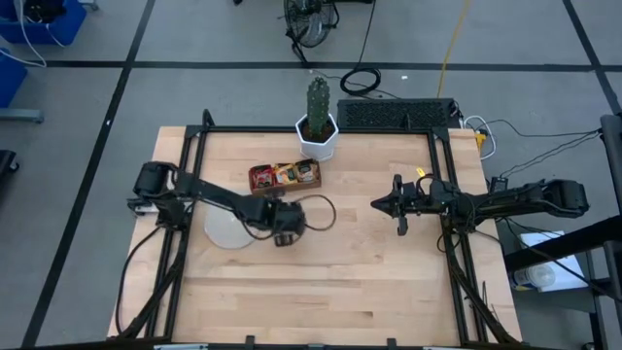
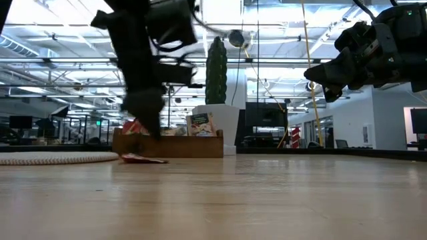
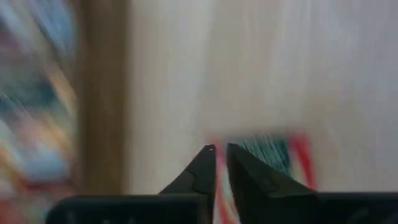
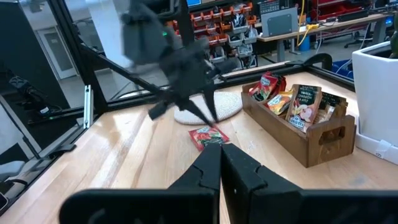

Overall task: Pick & Place Tea
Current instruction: Put the red tea bag into the left section of the wooden organizer, then return to Home Position

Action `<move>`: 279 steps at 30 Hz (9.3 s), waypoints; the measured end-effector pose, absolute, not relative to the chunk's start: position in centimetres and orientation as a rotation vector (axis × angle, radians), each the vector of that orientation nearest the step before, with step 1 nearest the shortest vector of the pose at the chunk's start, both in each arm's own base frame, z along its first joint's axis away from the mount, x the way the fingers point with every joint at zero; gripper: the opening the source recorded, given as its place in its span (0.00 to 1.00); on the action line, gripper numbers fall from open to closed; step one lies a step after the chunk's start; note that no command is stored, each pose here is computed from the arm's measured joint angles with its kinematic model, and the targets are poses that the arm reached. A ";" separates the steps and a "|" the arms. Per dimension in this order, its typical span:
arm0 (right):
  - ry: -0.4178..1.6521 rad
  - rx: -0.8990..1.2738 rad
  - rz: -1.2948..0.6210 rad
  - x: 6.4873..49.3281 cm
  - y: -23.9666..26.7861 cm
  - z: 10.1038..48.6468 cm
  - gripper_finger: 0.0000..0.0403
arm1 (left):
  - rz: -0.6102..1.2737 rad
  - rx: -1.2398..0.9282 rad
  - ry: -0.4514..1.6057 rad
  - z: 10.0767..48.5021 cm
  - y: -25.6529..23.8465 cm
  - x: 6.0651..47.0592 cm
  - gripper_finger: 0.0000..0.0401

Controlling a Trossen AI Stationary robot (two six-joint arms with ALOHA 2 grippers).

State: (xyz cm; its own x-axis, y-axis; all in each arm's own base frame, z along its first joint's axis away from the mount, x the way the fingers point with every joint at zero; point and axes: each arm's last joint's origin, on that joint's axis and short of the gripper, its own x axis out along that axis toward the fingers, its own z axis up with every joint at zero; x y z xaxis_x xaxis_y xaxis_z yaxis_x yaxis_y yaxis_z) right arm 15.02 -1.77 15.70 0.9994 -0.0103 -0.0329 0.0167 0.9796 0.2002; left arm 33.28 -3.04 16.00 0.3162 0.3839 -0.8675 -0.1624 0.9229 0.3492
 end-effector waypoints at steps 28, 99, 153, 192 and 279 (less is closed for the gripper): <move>0.040 0.203 -0.015 15.0 -1.8 15.6 0.00 | 0.205 -0.191 1.397 12.5 0.8 30.9 0.87; 0.040 0.203 -0.015 15.0 -1.8 15.6 0.00 | 1.098 -0.422 0.386 13.6 2.3 22.3 0.56; 0.039 0.203 -0.014 15.0 -1.8 15.6 0.00 | 1.070 -0.349 0.216 15.5 2.3 23.6 0.73; 0.044 0.203 -0.015 15.0 -1.8 15.6 0.00 | 0.075 0.080 0.111 27.1 -5.4 20.2 0.03; -0.062 0.072 0.096 9.7 -0.7 17.4 0.00 | 0.004 -0.123 -0.016 17.3 -1.8 11.1 0.14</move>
